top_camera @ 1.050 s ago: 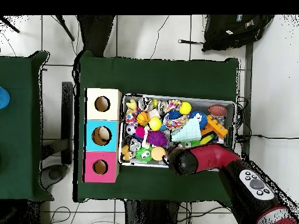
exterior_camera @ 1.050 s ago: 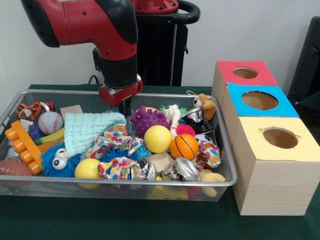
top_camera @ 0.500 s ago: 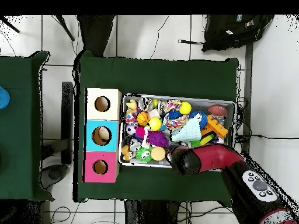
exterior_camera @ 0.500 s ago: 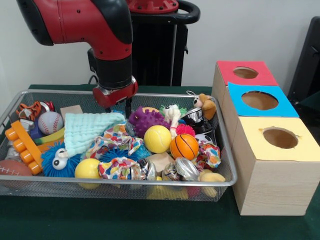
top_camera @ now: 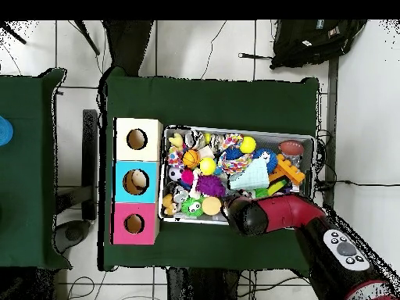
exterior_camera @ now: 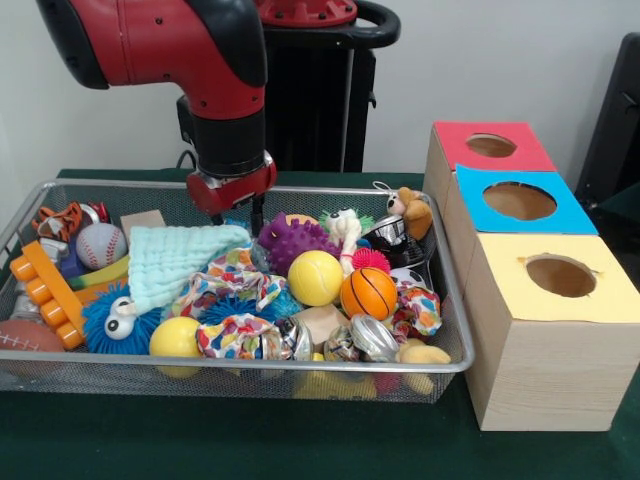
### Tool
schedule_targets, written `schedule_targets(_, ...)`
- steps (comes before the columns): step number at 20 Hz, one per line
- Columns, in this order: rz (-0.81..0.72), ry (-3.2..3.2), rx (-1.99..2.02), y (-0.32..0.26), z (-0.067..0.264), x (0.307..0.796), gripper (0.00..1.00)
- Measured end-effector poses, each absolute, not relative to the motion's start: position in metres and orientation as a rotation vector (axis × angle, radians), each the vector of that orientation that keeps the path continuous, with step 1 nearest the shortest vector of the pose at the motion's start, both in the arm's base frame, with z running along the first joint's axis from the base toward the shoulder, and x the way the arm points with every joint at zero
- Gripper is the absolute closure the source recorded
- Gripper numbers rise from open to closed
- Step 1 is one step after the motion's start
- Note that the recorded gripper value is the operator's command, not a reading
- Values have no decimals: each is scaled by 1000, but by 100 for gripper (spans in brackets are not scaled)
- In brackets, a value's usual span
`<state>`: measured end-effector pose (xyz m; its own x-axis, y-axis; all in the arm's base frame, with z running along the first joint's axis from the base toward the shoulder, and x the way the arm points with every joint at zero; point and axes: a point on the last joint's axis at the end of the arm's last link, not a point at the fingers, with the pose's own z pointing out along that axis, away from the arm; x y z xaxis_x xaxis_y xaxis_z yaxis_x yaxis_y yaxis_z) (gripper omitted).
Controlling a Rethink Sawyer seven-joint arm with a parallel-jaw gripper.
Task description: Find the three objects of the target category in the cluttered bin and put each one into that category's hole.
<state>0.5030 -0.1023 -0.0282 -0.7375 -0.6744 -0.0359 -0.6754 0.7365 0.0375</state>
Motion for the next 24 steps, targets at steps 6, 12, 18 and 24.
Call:
schedule_targets(6,78,2913,-1122,-103,-28,503,0)
schedule_targets(12,83,2921,-1107,-103,-28,503,0)
schedule_targets(18,88,2928,-1088,-104,-28,503,0)
schedule_targets(24,90,2934,-1075,-104,-28,503,0)
